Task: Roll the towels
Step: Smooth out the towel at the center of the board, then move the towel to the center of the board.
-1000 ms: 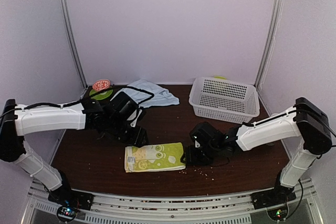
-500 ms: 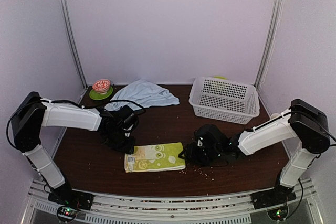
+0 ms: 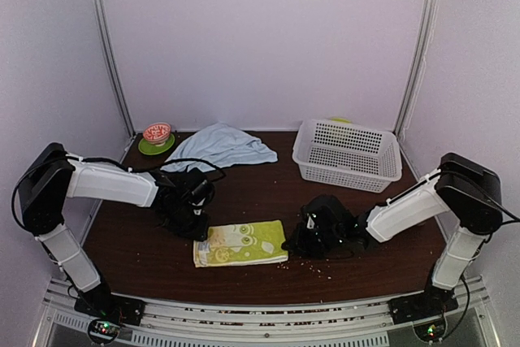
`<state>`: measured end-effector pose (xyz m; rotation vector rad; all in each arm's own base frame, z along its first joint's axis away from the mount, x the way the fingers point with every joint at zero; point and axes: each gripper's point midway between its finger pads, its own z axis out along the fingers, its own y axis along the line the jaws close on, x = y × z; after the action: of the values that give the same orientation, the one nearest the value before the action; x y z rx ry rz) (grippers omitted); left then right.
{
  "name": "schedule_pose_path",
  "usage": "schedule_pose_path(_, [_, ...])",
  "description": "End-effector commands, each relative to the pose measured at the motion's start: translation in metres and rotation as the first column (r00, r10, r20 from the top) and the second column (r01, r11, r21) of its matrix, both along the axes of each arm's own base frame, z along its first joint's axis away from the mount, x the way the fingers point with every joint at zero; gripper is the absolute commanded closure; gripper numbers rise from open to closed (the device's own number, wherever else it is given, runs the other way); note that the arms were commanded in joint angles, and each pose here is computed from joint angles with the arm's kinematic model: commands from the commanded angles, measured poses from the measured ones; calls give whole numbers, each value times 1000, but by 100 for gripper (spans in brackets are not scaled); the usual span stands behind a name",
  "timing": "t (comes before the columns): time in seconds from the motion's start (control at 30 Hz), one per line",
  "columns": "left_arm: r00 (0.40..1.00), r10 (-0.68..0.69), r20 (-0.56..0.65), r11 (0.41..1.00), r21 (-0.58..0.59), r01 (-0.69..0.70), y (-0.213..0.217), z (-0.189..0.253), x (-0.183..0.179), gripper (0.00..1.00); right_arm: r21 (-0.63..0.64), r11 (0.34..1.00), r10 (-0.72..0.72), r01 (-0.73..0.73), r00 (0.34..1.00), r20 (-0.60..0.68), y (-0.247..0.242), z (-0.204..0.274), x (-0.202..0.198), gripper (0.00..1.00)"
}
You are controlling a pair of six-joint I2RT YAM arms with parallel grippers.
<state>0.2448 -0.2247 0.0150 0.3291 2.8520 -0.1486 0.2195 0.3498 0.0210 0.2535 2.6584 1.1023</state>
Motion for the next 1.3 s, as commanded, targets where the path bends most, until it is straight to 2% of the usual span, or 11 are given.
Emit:
schedule_pose_path(0.0, [999, -39, -27, 999, -19, 39, -13, -5, -19, 59, -167, 986, 25, -23, 1000, 12, -41, -12, -6, 100])
schedule_pose_path(0.17, [998, -58, 2, 995, -77, 57, -29, 18, -26, 49, -365, 929, 89, -69, 995, 38, -95, -8, -12, 100])
schedule_pose_path(0.3, [997, -75, 29, 986, -146, 79, -43, 40, -28, 45, -517, 849, 148, -109, 988, 34, -140, 1, -19, 100])
schedule_pose_path(0.43, [990, -123, 64, 969, -208, 133, -65, 63, -28, 42, -579, 806, 175, -127, 984, 27, -161, 5, -24, 100])
schedule_pose_path(0.63, [967, -211, 141, 934, -262, 242, -108, 98, -26, 41, -543, 834, 150, -103, 988, 42, -156, 5, -23, 98])
schedule_pose_path(0.8, [953, -240, 184, 917, -279, 285, -129, 115, -22, 42, -508, 861, 118, -39, 985, 124, -153, 33, -13, 69])
schedule_pose_path(0.93, [946, -257, 199, 908, -285, 307, -142, 120, -20, 43, -465, 884, 80, 52, 962, 260, -159, 69, -2, 60])
schedule_pose_path(1.07, [937, -290, 195, 891, -302, 339, -160, 117, -23, 44, -296, 936, -53, 189, 909, 413, -171, 89, 3, 46])
schedule_pose_path(1.13, [935, -303, 183, 889, -298, 346, -166, 111, -23, 45, -223, 959, -78, 178, 915, 395, -170, 84, 0, 42])
schedule_pose_path(1.27, [936, -317, 152, 908, -237, 346, -164, 88, -20, 48, -273, 953, -50, 128, 960, 276, -170, 49, -8, 41])
